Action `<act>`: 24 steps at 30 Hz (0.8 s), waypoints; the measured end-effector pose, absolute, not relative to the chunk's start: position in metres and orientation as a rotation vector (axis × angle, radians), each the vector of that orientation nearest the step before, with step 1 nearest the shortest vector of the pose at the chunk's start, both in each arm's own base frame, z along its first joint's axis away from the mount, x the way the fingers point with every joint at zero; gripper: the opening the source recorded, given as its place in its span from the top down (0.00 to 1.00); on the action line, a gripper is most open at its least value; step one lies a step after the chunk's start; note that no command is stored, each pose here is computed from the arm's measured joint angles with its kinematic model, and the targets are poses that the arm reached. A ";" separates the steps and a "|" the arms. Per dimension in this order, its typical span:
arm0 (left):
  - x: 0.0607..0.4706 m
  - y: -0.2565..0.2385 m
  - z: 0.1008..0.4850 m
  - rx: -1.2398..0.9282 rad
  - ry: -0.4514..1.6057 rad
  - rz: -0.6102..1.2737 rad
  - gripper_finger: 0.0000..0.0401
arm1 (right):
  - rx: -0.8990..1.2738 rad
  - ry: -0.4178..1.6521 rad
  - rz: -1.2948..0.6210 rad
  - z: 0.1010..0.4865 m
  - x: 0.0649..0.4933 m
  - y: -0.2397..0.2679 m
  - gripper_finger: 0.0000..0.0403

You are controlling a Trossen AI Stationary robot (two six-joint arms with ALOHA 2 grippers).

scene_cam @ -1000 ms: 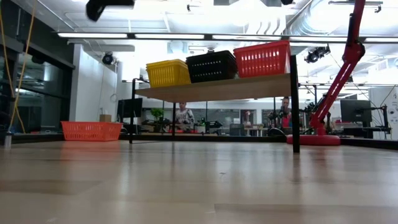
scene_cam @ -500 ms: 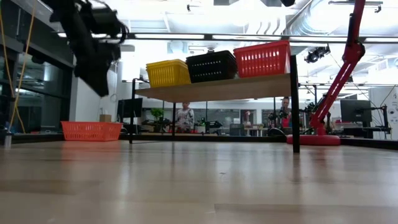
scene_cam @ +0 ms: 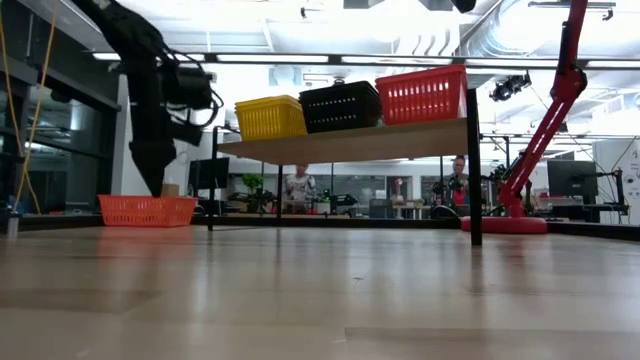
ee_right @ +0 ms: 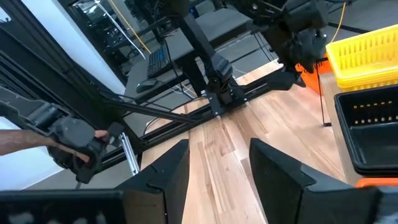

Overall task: Stack baskets on shelf by color
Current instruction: Stack the orange bin on top of the orange bin on the shelf

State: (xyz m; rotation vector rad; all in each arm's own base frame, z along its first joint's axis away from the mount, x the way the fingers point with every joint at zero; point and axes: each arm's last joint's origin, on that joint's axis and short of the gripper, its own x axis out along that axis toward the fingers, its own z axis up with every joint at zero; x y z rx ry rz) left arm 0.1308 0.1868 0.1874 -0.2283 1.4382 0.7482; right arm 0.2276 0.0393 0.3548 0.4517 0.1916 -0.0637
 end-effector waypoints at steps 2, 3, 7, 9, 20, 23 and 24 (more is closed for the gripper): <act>0.133 0.191 0.182 -0.213 1.455 0.762 0.46 | 0.453 0.189 -0.075 0.355 0.228 0.039 0.62; 0.134 0.193 0.180 -0.209 1.460 0.768 0.46 | 0.452 0.187 -0.082 0.355 0.228 0.039 0.62; 0.137 0.198 0.174 -0.169 1.481 0.794 0.46 | 0.451 0.184 -0.092 0.355 0.228 0.038 0.62; 0.138 0.199 0.171 -0.151 1.500 0.790 0.47 | 0.451 0.184 -0.092 0.355 0.228 0.038 0.62; 0.137 0.197 0.169 -0.172 1.532 0.742 0.77 | 0.446 0.184 -0.092 0.355 0.228 0.038 0.62; 0.137 0.195 0.168 -0.215 1.529 0.726 0.94 | 0.444 0.185 -0.091 0.355 0.228 0.038 0.62; 0.137 0.194 0.168 -0.227 1.524 0.731 0.97 | 0.444 0.185 -0.089 0.355 0.228 0.038 0.62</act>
